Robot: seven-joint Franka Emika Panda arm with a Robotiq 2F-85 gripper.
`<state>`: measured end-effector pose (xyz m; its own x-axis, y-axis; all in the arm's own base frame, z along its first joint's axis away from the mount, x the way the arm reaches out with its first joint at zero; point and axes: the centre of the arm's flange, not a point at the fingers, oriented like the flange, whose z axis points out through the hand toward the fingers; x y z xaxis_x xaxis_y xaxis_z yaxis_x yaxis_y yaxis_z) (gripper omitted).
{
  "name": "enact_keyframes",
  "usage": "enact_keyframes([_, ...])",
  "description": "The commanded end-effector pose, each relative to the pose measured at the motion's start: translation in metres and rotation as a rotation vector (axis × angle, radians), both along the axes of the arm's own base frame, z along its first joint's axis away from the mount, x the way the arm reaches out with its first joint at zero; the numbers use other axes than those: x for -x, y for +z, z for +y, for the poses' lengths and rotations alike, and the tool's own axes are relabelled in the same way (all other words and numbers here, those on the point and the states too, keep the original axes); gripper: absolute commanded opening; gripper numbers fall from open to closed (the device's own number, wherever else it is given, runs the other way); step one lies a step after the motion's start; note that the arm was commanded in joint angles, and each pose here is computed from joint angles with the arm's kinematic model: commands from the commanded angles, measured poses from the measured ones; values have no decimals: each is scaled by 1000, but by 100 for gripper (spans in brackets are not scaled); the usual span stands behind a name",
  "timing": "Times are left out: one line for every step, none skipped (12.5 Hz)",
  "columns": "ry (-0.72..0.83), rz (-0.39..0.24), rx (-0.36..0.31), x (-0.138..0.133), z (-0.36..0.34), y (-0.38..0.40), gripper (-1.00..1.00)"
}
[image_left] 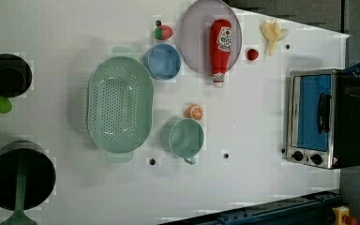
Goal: Pick ketchup from plate and place it on table.
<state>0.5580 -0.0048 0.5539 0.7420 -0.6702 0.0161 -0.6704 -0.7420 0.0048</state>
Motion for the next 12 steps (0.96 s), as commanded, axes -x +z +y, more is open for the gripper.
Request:
enact_keyframes([-120,45,-14,73,-21,63,60])
enact_keyframes([-117,48,-13,72,-19,61,82])
enact_keyframes([-110,56,-13,70,-17,56,99])
enact_keyframes([-98,65,-12,67,-13,50,100])
enact_keyframes([-88,74,-11,62,-8,43,100])
enact_keyframes([-75,86,-11,55,-2,33,100])
enact_keyframes([-61,106,-11,49,4,21,100])
enact_keyframes([-37,122,-13,41,11,7,100])
enact_keyframes([-3,143,-15,33,18,-8,100])
enact_keyframes([38,152,-20,23,24,-24,100])
enact_keyframes([76,150,-26,12,28,-40,100])
enact_keyframes([118,145,-33,1,32,-57,100])
